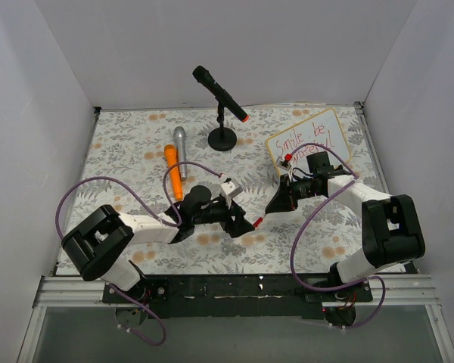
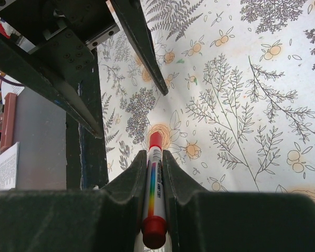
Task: Write a sentence on the whiteboard
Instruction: Insert the whiteboard marker without the cap into the pen cap.
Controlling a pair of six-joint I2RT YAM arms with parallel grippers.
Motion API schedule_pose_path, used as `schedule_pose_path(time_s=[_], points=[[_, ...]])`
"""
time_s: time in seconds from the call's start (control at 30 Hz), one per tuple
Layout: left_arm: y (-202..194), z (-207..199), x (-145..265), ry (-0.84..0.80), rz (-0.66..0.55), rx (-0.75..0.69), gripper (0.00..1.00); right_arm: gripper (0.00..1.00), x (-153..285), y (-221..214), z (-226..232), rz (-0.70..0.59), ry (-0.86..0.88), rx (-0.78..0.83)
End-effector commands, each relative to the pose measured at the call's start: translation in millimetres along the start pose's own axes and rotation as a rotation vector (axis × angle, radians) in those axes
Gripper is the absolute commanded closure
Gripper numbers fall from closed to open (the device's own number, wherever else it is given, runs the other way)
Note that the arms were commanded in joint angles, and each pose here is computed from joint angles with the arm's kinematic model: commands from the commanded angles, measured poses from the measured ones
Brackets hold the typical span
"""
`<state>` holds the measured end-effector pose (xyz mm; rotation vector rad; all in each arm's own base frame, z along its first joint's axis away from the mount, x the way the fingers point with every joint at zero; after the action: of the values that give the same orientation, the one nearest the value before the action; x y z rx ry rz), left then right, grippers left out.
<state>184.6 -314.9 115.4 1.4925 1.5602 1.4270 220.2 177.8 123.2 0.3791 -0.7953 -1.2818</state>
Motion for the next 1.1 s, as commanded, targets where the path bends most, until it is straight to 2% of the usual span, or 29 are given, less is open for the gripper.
schedule_pose_path(time_s=[0.0, 0.23, 0.37, 0.53, 0.63, 0.73, 0.77, 0.8, 0.87, 1.07], points=[[1.4, -5.6, -4.7, -0.092, 0.007, -0.034, 0.29, 0.99, 2.0, 13.7, 7.8, -0.016, 0.029, 0.048], [-8.8, 1.5, -22.8, -0.118, 0.050, -0.016, 0.31, 0.99, 1.6, 13.3, 11.3, -0.018, 0.042, 0.052], [-5.9, 3.7, -29.5, -0.122, 0.034, -0.011, 0.33, 0.99, 1.5, 13.3, 11.5, -0.021, 0.052, 0.046], [-3.4, 5.2, -40.9, -0.151, 0.041, -0.003, 0.40, 0.99, 0.2, 13.2, 12.3, -0.018, 0.060, 0.046], [-4.8, 5.6, -47.6, -0.175, 0.057, 0.009, 0.55, 0.99, -0.1, 12.9, 12.5, -0.016, 0.060, 0.045], [-2.6, 4.2, -52.4, -0.205, 0.066, 0.012, 0.88, 0.99, -0.6, 12.1, 12.6, -0.015, 0.062, 0.042], [-0.4, 3.9, -53.4, -0.209, 0.063, 0.013, 0.97, 0.99, -1.3, 11.9, 13.1, -0.013, 0.065, 0.045], [6.5, 4.7, -54.8, -0.203, 0.049, 0.008, 1.00, 0.99, -1.8, 11.5, 12.9, -0.011, 0.064, 0.042], [19.1, 5.3, -56.9, -0.194, 0.020, -0.009, 1.00, 0.99, -6.0, 6.4, 14.0, 0.008, 0.070, 0.034], [99.1, 14.5, -63.3, -0.189, -0.131, -0.109, 1.00, 0.99, -20.9, -10.7, 17.0, 0.070, 0.085, 0.013]])
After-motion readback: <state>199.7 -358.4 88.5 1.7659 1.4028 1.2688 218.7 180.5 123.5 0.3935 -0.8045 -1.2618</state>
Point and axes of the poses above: each gripper's point midway between its finger pads, its own x axis back along the fingers, its own z axis along the line the jaws close on, y = z × x, the point moved 4 cm from there along x, back along the fingers, and after that the axes turned 6 degrees about -x, right-handed, at the moved point
